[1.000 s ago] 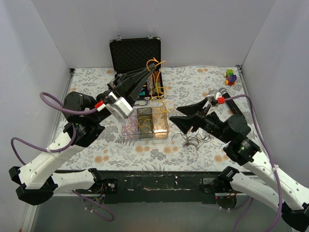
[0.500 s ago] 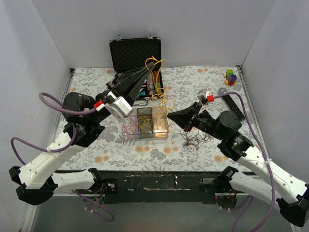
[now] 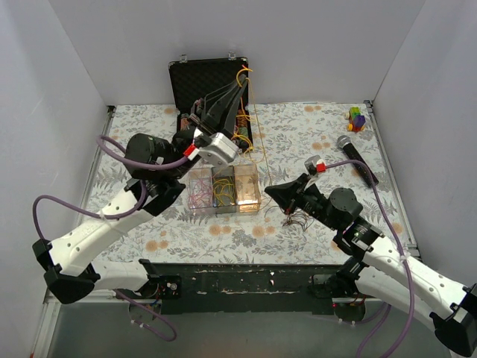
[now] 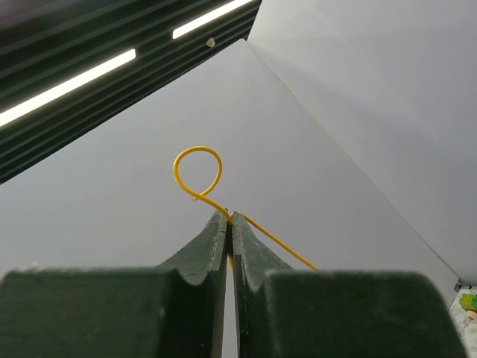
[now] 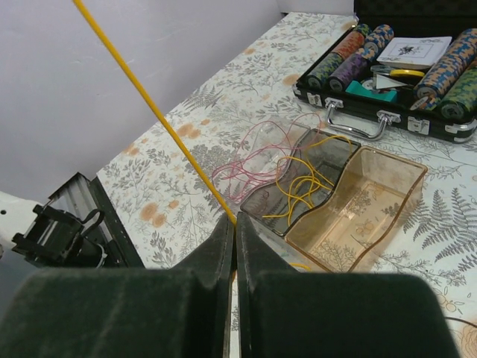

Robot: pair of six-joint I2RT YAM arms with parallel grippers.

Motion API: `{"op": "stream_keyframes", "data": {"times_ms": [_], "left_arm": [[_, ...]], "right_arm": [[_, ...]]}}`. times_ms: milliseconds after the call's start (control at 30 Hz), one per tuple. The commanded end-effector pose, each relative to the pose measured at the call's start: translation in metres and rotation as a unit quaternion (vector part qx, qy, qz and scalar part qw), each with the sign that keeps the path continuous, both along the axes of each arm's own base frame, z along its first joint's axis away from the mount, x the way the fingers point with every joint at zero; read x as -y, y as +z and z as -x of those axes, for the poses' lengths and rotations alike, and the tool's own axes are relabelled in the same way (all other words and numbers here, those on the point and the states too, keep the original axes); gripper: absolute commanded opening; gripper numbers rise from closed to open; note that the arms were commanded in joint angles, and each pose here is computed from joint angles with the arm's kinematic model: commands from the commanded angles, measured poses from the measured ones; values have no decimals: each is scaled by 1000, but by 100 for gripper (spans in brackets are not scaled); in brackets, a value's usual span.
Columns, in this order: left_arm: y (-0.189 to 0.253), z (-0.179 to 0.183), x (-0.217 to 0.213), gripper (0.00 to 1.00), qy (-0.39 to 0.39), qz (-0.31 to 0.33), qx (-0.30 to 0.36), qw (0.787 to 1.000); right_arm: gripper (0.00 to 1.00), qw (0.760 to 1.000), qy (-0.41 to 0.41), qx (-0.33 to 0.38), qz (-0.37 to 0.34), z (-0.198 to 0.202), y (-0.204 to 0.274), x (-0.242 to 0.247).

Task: Untangle the cables
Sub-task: Untie the cable.

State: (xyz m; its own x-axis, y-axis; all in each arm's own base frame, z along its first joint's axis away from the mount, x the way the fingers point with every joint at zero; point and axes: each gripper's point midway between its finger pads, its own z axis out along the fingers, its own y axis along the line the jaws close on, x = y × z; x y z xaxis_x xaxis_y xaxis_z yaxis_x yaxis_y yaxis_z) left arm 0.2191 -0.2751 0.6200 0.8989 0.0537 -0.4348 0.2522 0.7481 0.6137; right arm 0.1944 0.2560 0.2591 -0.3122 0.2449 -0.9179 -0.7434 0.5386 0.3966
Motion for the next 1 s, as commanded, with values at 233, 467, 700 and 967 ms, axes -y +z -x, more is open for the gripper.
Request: {"op": "stream_keyframes", "data": {"times_ms": [233, 467, 700, 967], "left_arm": [[40, 37, -40, 7, -6, -18, 15, 1000], [-56, 42, -25, 10, -85, -72, -123, 986], [-125, 45, -19, 8, -105, -127, -202, 965], [-173, 57, -17, 6, -136, -165, -264, 941]], "right_arm": [[1, 995, -70, -46, 50, -15, -30, 20], [1, 994, -94, 50, 6, -20, 78, 31], [1, 982, -131, 130, -39, -16, 168, 54], [1, 970, -147, 186, -57, -15, 226, 62]]}}
